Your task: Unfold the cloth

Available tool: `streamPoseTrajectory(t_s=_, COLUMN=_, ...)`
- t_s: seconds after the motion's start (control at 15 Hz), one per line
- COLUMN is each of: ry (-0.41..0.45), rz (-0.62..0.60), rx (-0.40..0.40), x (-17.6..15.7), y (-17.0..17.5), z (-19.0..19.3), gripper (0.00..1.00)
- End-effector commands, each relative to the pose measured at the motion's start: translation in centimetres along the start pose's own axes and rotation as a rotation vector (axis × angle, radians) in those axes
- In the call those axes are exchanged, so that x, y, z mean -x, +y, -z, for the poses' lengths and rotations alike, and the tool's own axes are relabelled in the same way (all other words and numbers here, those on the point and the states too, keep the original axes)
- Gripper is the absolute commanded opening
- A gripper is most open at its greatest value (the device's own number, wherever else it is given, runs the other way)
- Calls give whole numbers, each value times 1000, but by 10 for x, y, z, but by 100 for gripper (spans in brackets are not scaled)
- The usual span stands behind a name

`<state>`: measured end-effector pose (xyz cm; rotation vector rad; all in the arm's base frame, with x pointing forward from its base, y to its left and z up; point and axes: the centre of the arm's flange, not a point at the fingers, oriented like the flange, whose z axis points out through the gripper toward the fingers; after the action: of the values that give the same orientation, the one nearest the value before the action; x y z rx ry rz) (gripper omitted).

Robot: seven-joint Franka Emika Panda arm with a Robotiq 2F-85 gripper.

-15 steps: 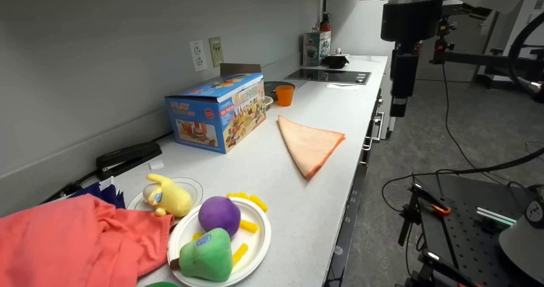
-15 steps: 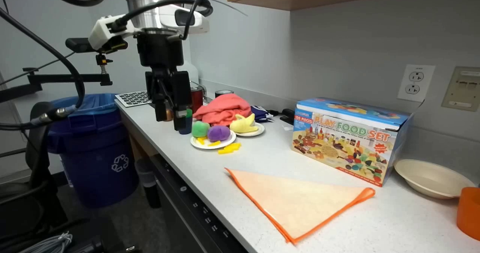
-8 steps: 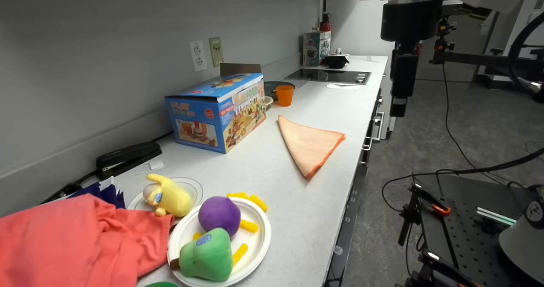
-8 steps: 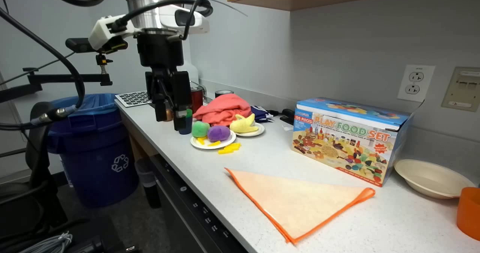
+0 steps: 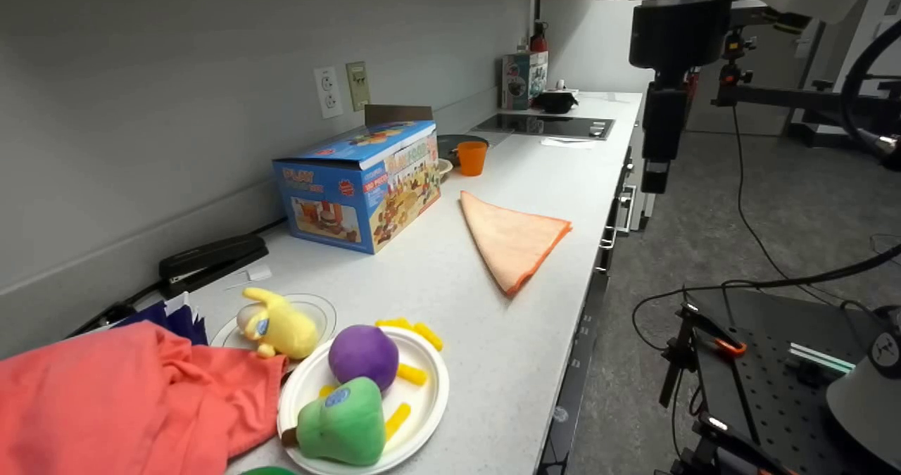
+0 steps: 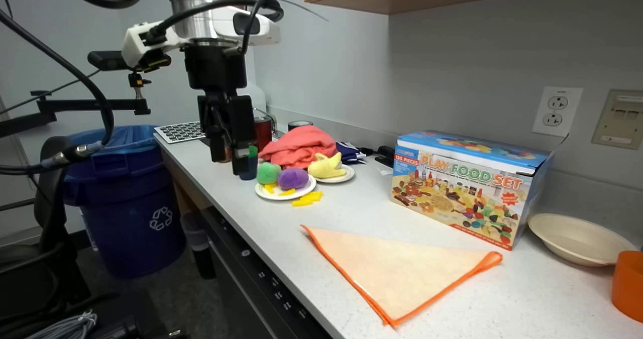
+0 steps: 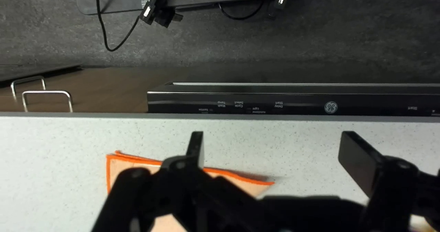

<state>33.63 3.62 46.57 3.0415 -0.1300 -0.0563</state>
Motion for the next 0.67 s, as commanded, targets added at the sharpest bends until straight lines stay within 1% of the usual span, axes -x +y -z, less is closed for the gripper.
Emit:
streamPoseTrajectory(t_s=0.0, ry=-2, rz=-127, rx=-56, x=-2, y=-4, z=1, gripper=100)
streamPoseTrajectory(t_s=0.07, ry=-6, rz=-175, rx=-70, x=-2, y=-5, z=1, gripper=100)
streamPoseTrajectory(t_s=0.13, ry=-8, rz=-223, rx=-90, x=-10, y=69, z=21, gripper=100)
streamPoseTrajectory(t_s=0.2, ry=-7, rz=-265, rx=-83, x=-12, y=80, z=21, gripper=100)
streamPoseTrajectory(t_s=0.27, ry=-3, rz=-304, rx=-88, x=-17, y=103, z=22, gripper=100)
streamPoseTrajectory(t_s=0.53, ry=13, rz=-443, rx=-67, x=-26, y=222, z=34, gripper=100)
streamPoseTrajectory(t_s=0.6, ry=33, rz=-417, rx=-77, x=-7, y=180, z=22, gripper=100)
